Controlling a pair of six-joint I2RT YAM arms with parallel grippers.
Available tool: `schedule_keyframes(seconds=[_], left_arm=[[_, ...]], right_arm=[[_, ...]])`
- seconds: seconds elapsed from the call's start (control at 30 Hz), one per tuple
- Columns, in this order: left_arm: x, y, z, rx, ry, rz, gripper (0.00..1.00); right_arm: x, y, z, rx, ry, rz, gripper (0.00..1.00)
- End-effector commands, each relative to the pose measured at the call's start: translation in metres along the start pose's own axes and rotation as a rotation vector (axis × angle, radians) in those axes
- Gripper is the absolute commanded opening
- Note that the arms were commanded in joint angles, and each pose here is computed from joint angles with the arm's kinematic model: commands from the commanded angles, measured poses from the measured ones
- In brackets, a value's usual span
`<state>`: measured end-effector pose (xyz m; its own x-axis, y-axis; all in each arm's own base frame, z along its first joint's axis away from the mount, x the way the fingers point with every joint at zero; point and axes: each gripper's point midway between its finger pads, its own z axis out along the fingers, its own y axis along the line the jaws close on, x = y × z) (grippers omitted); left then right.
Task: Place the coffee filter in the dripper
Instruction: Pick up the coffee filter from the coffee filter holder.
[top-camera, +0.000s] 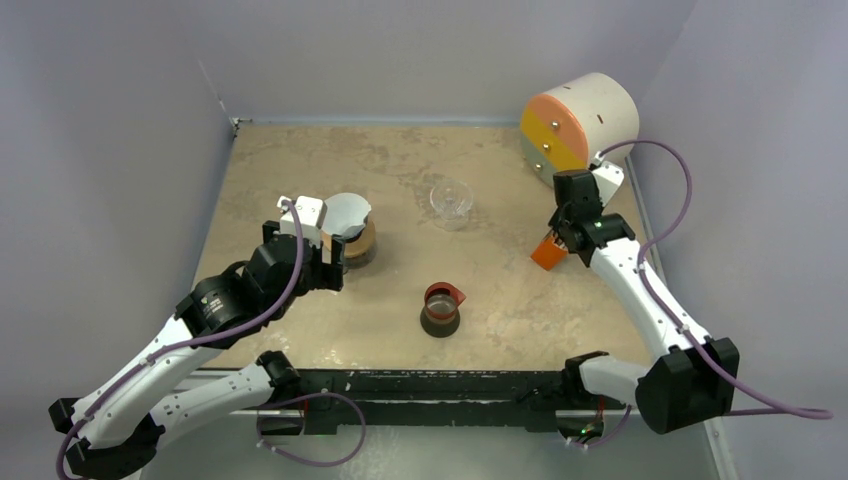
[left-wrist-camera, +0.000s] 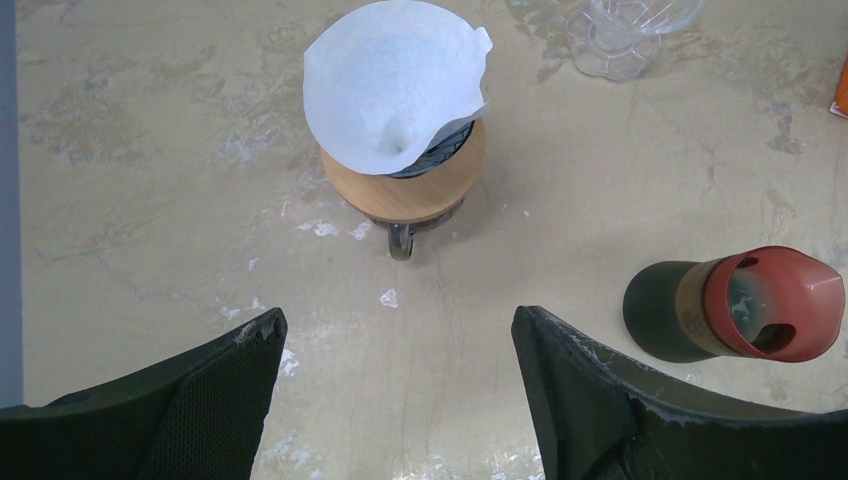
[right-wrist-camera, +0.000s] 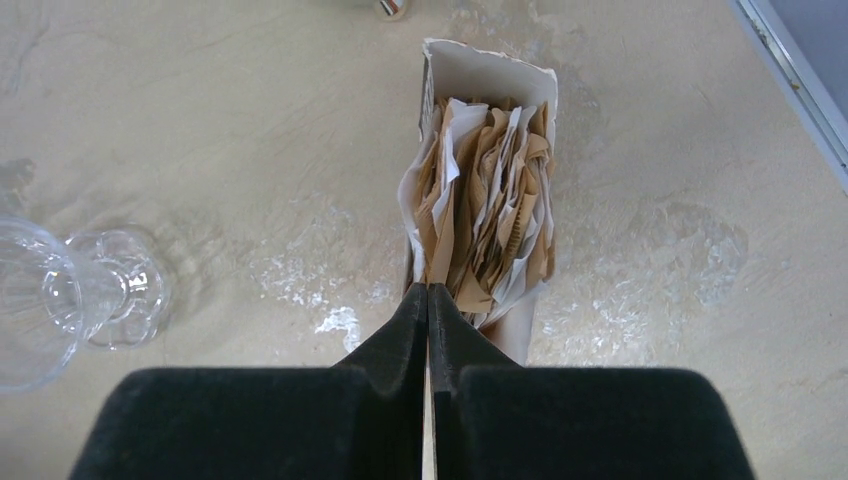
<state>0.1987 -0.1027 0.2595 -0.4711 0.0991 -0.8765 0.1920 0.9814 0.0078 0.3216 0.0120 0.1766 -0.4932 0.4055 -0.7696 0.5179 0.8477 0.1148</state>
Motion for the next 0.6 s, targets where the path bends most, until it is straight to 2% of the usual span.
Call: schedule_keyframes(seconds=[0.0,0.57], left_arm=[[-0.007,-0.001,0.000,0.008,-0.023,-0.009,0.83],[-0.007,-0.001,-0.002,0.012,-0.025,-0.013,0.83]], right_arm=[[-0.024,0.005,-0.012,-0.037,-0.062,0.022,0.00],[-0.037,0.003,-0.029,-0.060,-0.088,0.021,0.00]])
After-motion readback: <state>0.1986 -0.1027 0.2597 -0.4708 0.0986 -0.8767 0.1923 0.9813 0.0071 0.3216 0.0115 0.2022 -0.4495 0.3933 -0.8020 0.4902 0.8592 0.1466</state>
